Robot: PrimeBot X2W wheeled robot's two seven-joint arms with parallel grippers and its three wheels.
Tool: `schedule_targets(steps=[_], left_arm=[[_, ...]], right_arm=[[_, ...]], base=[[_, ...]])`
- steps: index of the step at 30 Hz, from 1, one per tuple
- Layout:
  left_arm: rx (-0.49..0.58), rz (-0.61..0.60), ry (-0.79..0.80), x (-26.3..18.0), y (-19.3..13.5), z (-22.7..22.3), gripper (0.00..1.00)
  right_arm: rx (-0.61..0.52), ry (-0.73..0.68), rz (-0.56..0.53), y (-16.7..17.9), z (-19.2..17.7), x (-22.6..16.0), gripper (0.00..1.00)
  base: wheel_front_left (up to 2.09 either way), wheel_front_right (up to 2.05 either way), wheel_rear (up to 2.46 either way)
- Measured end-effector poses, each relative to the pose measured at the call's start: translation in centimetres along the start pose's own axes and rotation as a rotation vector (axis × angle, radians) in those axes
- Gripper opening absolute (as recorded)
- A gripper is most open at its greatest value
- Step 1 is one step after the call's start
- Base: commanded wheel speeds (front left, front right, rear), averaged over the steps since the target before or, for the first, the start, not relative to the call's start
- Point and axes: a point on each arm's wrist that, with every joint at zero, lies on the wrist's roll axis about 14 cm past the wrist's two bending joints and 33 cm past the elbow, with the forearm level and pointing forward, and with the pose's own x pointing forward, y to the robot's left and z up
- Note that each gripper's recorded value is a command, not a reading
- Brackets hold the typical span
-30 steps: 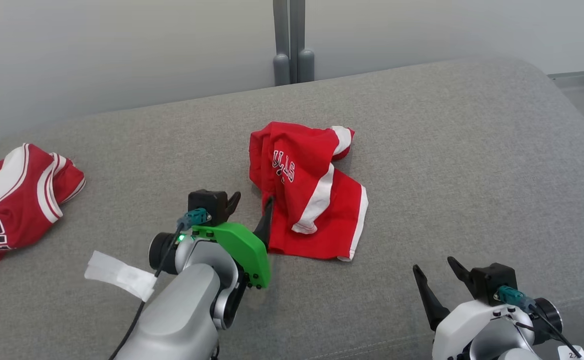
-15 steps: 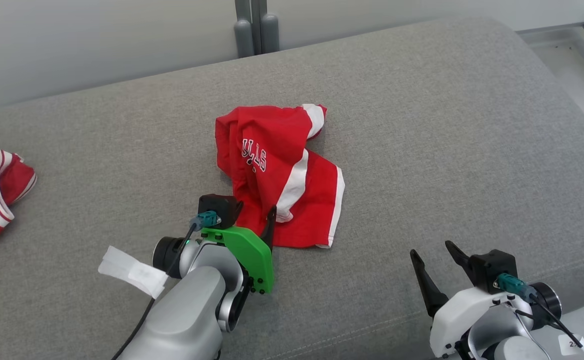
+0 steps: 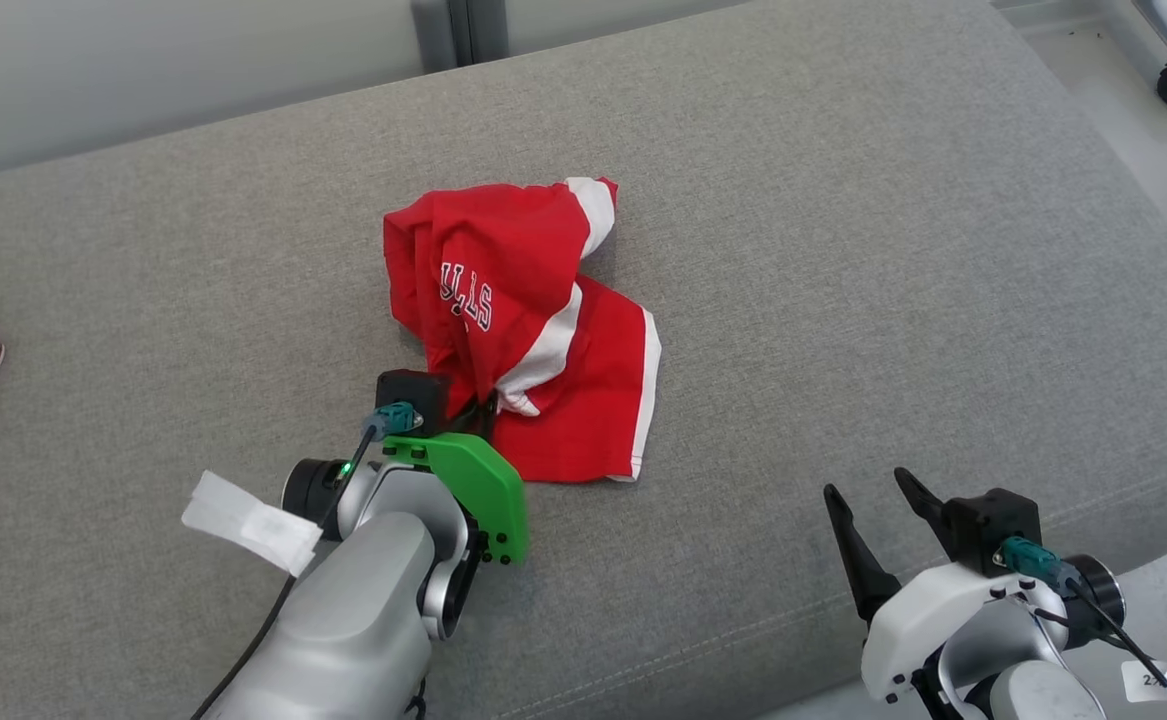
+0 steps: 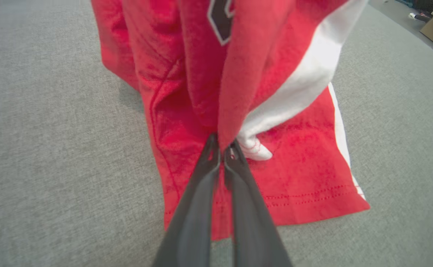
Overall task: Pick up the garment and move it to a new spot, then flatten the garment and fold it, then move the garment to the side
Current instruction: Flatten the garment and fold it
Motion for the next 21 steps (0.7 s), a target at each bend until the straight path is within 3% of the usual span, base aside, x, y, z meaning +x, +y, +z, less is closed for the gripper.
schedule_targets(steps=[6,21], left_arm=[[0.011,0.051,-0.094,-0.6,1.6,2.4,0.00],[0.135,0.128,-0.528,-5.2,3.5,18.9,0.00]], right_arm=[[0.012,-0.006,0.028,0.8,0.0,0.3,1.00],[0.020,-0.066,0.075,2.2,1.4,-0.4,1.00]], base=[[0.00,0.00,0.00],[0.00,0.00,0.00]])
